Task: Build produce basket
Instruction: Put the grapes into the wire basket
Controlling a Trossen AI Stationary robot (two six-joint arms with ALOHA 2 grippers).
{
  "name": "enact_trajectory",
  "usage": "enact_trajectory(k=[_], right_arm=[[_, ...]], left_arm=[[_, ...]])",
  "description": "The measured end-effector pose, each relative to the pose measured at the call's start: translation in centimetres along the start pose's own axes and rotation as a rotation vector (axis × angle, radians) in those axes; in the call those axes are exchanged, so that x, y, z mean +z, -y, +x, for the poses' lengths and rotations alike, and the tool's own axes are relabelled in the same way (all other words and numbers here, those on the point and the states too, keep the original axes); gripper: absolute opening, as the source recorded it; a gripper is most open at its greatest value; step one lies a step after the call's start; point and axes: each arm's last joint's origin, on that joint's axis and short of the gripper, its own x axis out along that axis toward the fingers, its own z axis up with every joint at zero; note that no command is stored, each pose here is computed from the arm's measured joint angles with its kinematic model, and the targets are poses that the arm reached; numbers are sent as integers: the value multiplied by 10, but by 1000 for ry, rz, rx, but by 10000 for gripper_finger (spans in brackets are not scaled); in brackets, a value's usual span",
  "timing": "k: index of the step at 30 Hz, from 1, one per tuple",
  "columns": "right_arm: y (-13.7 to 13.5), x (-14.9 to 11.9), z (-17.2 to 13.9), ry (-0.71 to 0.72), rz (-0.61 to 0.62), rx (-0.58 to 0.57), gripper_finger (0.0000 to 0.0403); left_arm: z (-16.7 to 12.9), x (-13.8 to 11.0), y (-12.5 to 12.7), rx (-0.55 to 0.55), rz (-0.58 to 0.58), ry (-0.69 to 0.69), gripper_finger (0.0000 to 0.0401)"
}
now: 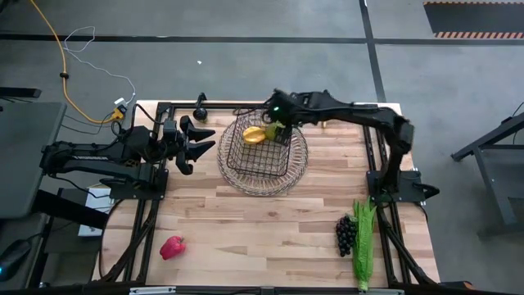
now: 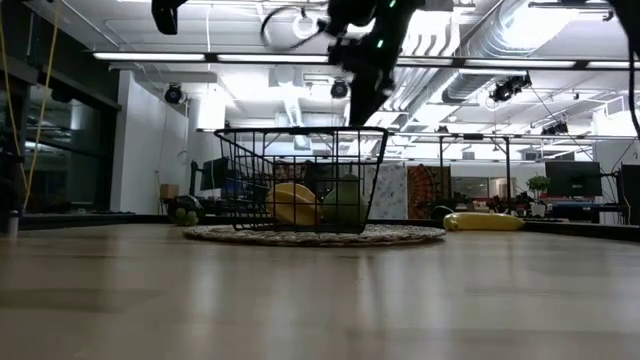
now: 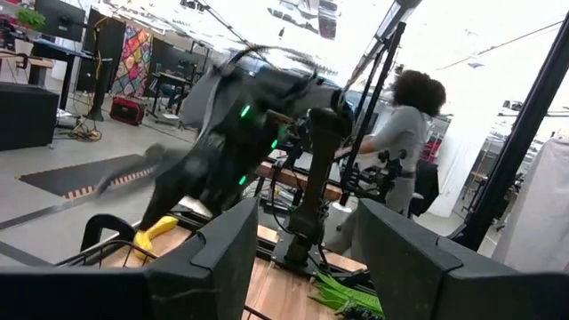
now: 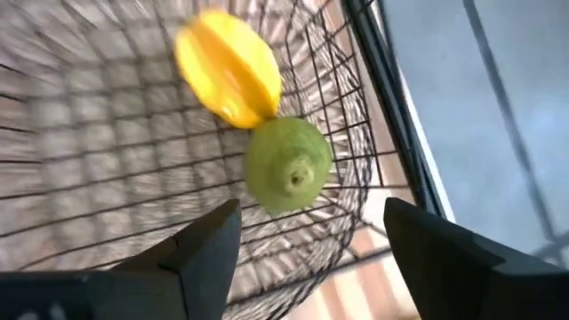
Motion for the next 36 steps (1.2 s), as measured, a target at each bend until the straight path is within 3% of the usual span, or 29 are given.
enact_trajectory(k=[4,8,14,19,23,36], right_arm=[[2,-17,-45,119,83,58,268],[-8,-53,-82,290,170,121,268],[-29,-119,-114,557,361,283,268],[-34,-151,-130,780,441,381,268],[-32,-160,-137,897,472,394,268],[-30,-160,-140,941,438,369,268]], left_arm=[[0,0,0,0,0,0,182],[0,0,0,1,0,-1,182],[0,0,0,2,0,0,182],[0,0,0,3,0,0,182],[0,0,0,3,0,0,182],[0,0,0,3,0,0,182]])
